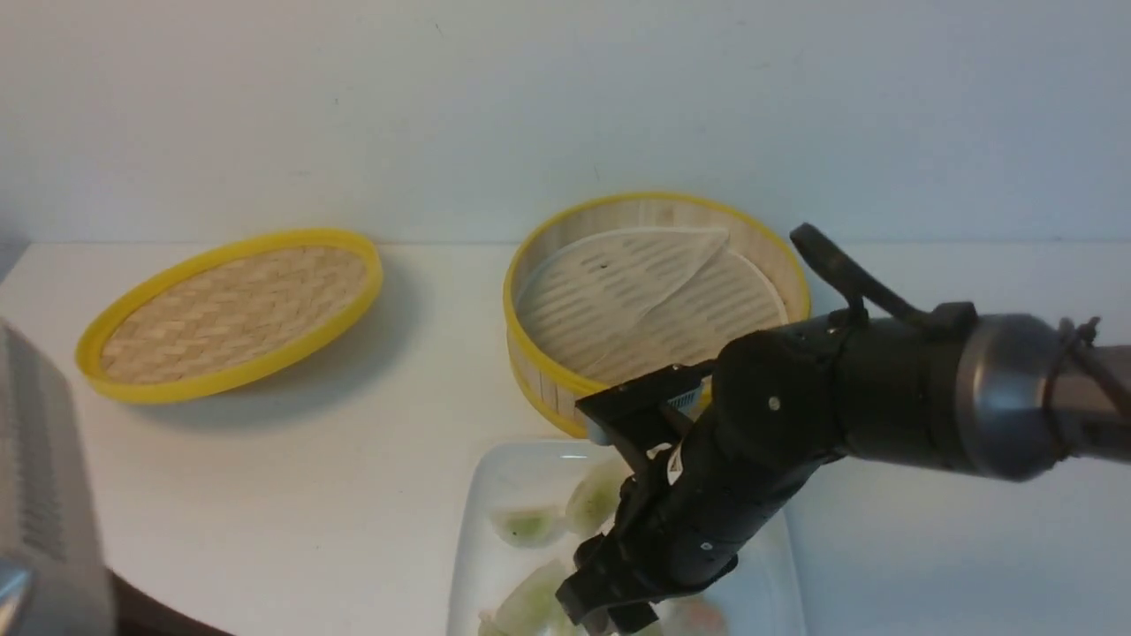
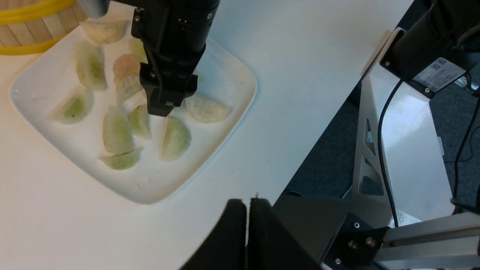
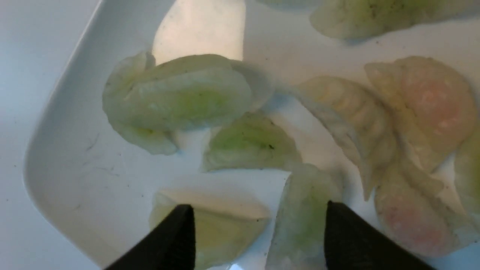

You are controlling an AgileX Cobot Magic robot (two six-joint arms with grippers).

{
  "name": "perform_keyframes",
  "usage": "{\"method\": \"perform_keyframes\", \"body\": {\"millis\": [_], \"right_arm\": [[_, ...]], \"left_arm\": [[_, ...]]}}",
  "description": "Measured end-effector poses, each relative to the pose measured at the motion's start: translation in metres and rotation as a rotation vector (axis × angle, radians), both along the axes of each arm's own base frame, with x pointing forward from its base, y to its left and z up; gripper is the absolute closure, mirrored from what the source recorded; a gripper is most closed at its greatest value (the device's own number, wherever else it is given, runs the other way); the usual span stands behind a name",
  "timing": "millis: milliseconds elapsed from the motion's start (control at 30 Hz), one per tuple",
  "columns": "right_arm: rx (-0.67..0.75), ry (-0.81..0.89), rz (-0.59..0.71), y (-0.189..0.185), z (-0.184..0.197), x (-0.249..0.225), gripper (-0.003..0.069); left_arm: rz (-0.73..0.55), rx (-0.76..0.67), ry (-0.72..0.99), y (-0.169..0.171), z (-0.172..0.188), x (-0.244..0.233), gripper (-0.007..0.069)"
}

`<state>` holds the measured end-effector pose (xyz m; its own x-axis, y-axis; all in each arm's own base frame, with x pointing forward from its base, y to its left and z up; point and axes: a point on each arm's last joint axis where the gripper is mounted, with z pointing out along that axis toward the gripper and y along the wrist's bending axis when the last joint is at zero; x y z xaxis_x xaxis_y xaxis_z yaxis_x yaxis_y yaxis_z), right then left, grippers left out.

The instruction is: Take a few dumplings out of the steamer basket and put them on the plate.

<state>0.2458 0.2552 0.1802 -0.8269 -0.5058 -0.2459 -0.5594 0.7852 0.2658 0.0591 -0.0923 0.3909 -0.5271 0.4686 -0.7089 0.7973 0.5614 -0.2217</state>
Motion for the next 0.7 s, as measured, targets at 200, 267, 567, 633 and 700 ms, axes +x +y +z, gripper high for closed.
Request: {"method": "perform_keyframes", "body": {"millis": [200, 267, 567, 633, 700], "right_arm": [[-0.072, 0.058, 0.052, 0.002, 0.033, 0.002, 0.0214], [-0.077, 0.03, 0.047, -0.001, 0.057, 0.002, 0.0294], [0.162, -0.314, -0.059, -0.068, 0.209, -0.059, 0.0658], [0.298, -0.452, -0.086, -0.1, 0.245, -0.092, 0.0669], [0.398, -0.575, -0.103, -0.129, 0.26, -0.121, 0.0671]], "left_arm": [[0.0, -0.063, -0.067, 0.016, 0.008, -0.017, 0.0631], [0.004, -0.087, -0.093, 0.02, 0.011, -0.021, 0.0631], [0.049, -0.184, -0.245, 0.041, 0.023, -0.036, 0.0631], [0.065, -0.224, -0.287, 0.043, 0.027, -0.037, 0.0631], [0.073, -0.25, -0.307, 0.043, 0.03, -0.036, 0.0631]]}}
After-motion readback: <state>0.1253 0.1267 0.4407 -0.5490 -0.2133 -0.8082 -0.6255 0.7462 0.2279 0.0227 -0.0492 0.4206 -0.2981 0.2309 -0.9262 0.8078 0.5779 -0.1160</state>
